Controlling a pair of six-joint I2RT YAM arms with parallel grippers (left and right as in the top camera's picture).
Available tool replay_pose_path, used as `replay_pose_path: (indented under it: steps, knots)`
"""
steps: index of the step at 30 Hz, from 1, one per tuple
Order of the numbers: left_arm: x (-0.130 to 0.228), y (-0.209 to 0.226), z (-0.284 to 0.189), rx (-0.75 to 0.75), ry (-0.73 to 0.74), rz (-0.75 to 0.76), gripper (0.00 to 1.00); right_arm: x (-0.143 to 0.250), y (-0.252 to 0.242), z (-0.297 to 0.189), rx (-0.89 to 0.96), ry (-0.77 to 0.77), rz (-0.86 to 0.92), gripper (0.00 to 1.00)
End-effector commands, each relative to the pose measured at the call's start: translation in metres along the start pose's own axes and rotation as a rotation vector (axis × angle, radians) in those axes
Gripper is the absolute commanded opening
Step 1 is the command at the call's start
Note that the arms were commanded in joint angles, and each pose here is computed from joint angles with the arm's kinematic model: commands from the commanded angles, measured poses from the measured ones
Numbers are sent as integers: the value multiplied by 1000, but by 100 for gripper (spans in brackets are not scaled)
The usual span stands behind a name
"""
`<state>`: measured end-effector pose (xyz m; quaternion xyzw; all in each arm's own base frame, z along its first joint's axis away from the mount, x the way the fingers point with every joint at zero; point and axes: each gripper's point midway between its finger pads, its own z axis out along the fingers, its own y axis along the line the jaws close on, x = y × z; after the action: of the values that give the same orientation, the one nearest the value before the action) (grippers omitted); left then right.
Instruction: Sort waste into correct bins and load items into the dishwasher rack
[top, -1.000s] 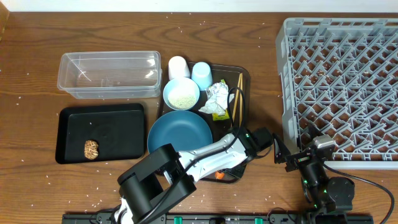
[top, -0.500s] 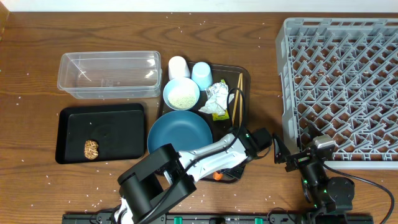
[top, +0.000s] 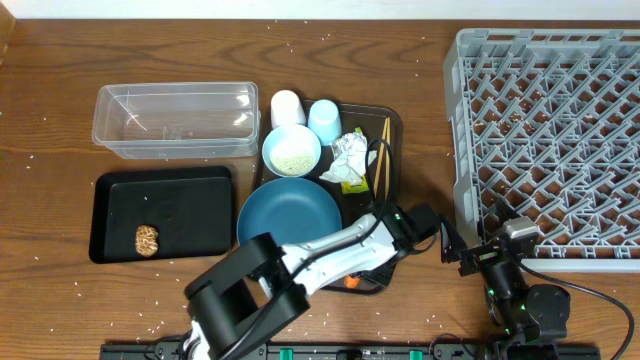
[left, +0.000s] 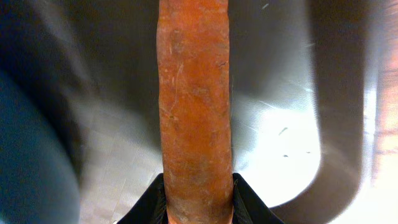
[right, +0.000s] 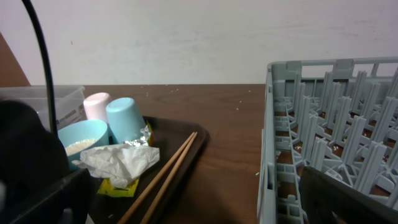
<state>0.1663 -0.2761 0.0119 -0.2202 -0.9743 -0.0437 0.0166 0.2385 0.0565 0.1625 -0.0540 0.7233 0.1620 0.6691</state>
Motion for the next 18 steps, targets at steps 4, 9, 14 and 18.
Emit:
replay_pose_path:
  steps: [4,9,14,18]
  knots:
    - [-16,-8,-50,88,-137,5,12,1,2,0,-6,2,-8,99]
    - [-20,-5,-77,134,-206,-10,11,1,2,0,-6,2,-8,99]
    - [-39,33,-112,158,-320,-179,9,1,2,0,-6,2,-8,99]
    - [-52,96,-136,164,-380,-426,9,1,2,0,-6,2,-8,99]
